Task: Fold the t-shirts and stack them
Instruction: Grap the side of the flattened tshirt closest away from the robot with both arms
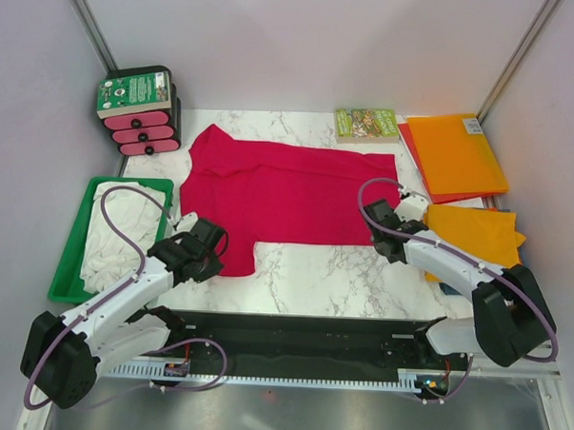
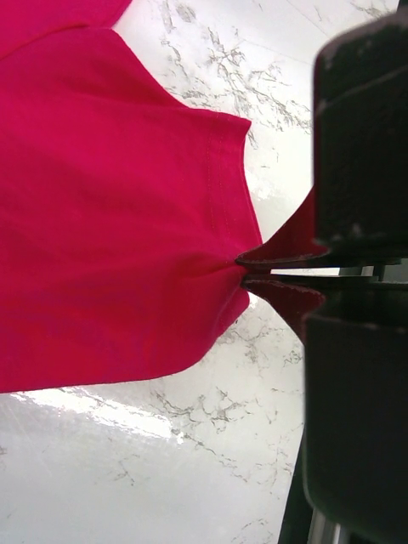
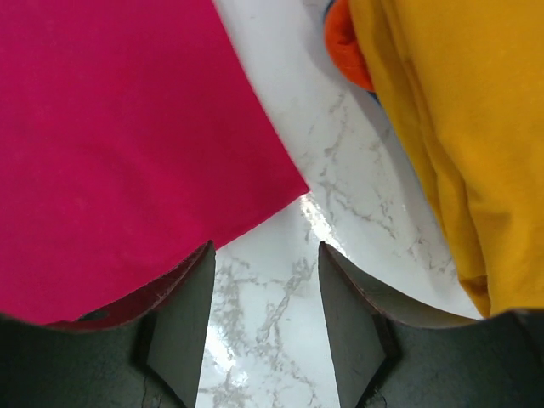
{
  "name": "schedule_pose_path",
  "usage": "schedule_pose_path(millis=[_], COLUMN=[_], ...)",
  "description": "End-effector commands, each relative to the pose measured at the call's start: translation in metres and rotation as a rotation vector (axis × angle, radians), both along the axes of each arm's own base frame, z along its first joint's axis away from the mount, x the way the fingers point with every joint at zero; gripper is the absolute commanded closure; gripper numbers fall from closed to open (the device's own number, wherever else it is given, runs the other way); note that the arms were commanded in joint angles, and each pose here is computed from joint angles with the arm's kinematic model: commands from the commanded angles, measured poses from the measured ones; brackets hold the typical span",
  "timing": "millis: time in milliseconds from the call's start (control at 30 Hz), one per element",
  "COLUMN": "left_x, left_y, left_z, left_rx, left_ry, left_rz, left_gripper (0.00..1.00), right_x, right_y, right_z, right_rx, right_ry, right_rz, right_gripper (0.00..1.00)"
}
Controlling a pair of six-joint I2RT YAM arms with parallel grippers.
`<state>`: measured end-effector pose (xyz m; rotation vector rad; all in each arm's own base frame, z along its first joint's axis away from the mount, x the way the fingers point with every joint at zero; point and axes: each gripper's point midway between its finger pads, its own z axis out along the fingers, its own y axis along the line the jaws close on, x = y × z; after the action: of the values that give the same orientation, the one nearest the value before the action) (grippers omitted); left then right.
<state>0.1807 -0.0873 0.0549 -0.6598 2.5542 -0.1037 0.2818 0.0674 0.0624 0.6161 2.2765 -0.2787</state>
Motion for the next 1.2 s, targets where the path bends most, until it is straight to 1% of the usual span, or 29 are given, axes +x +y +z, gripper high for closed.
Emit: schedule_pose_path(millis=[0, 167, 400, 633, 767, 933, 1033, 1167], left_x=[0.003, 0.003, 0.003, 0.004, 0.003, 0.004, 0.003, 0.004], left_y=[0.001, 0.001, 0.002, 0.002, 0.002, 0.002, 0.002, 0.001], left_z=[0.006, 0.005, 0.004, 0.005, 0.005, 0.005, 0.003, 0.004], left_rx=[0.006, 0.009, 0.014, 0.010, 0.011, 0.010, 0.016, 0.016], left_ry=[-0.022, -0.015, -0.013, -0.020, -0.019, -0.020, -0.008, -0.006], left_rz=[-0.003, -0.003, 0.000, 0.006, 0.005, 0.006, 0.006, 0.004], left_gripper=[0.98, 0.98, 0.98, 0.98, 0.98, 0.98, 0.98, 0.98], right_x=[0.004, -0.001, 0.004, 0.014, 0.010, 0.005, 0.010, 0.017], right_y=[-0.009, -0.016, -0.021, -0.019, -0.015, -0.018, -0.020, -0.025], right_z=[-0.012, -0.031, -0.046, -0.039, -0.035, -0.012, 0.003, -0.003], right_rx=[0.041, 0.057, 0.064, 0.068, 0.092, 0.110, 0.105, 0.080], right_ry=[0.022, 0.072, 0.093, 0.070, 0.085, 0.029, -0.016, 0.013], right_rz=[-0.033, -0.053, -0.077, -0.076, -0.054, -0.047, -0.047, -0.063], right_gripper=[0.41, 0.41, 0.41, 0.41, 0.41, 0.41, 0.41, 0.42])
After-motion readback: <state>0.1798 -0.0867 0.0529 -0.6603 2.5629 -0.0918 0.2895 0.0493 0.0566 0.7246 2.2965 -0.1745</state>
